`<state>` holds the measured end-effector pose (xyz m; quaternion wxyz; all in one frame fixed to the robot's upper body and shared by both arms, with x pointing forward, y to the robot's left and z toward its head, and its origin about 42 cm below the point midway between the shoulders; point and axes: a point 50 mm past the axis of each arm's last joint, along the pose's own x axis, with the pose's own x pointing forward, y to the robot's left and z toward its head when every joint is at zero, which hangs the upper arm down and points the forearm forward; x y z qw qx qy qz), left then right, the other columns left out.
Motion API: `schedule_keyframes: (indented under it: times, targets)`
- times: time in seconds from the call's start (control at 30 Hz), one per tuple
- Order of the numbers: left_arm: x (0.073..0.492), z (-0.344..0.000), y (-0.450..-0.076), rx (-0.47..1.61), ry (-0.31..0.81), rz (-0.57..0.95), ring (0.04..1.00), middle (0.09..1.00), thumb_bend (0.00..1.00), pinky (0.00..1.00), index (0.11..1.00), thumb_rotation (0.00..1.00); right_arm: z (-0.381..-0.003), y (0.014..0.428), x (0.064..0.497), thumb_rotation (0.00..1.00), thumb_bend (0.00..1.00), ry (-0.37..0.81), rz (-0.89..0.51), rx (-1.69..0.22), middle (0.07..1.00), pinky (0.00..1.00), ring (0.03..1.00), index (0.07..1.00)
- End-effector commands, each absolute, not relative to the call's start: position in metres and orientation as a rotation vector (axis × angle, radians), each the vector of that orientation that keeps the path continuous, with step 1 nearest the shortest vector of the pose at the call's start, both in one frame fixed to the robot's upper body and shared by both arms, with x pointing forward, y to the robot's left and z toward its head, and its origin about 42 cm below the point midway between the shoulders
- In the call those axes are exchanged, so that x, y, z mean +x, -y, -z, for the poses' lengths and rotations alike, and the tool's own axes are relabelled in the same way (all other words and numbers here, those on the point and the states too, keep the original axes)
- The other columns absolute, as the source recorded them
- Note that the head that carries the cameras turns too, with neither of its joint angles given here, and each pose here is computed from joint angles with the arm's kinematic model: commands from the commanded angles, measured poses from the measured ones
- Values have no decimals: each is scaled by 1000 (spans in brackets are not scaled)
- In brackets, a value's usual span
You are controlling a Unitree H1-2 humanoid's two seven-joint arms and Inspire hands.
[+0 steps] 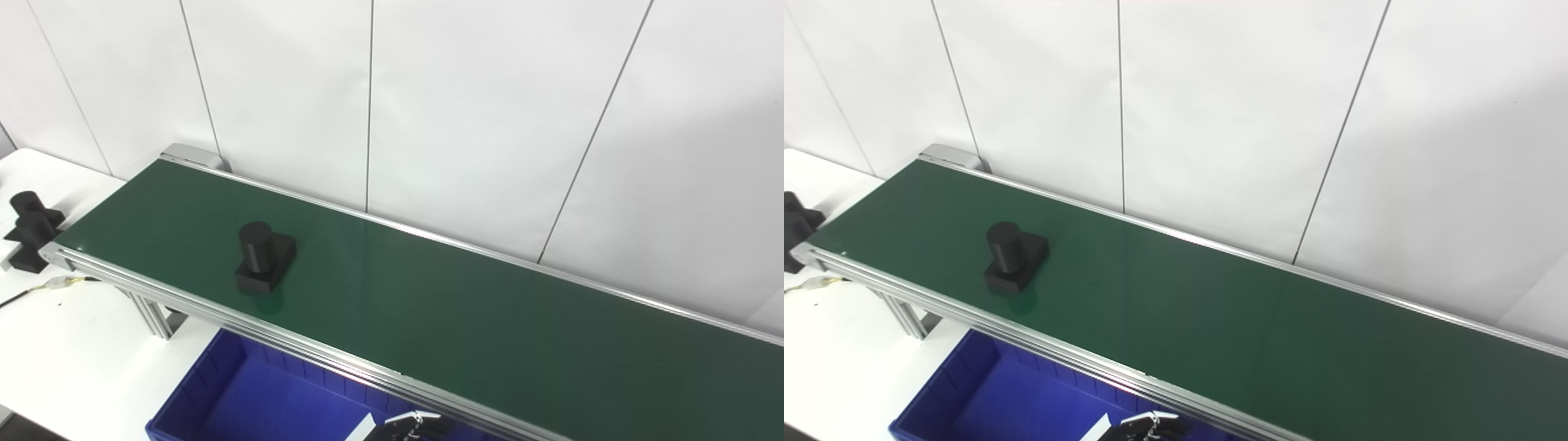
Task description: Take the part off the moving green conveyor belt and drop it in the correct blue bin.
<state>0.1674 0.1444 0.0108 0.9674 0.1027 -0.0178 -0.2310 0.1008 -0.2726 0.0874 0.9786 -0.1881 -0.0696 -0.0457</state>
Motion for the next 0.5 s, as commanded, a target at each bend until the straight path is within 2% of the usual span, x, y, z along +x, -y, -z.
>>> schedule_keyframes:
  times: [0.0,0.27,0.37,0.43,0.47]
  targets:
    - [178,-21,-139,191,110,458,757,780,1000,698,760,185,-104,276,106,16,535,241,92,-391,911,840,870,962]
    - [182,-18,-135,197,107,462,751,780,1000,690,760,176,-121,289,127,111,513,271,101,-418,925,849,885,956]
    - [184,-18,-133,202,108,470,751,784,1000,687,762,187,-124,295,136,111,518,294,97,-446,890,825,843,948]
    - [185,-17,-132,205,109,472,747,783,1000,683,762,190,-127,298,142,155,532,308,96,-460,872,816,827,940]
    - [185,-17,-132,205,108,474,746,784,1000,682,762,191,-129,299,146,235,557,316,94,-462,860,794,818,932]
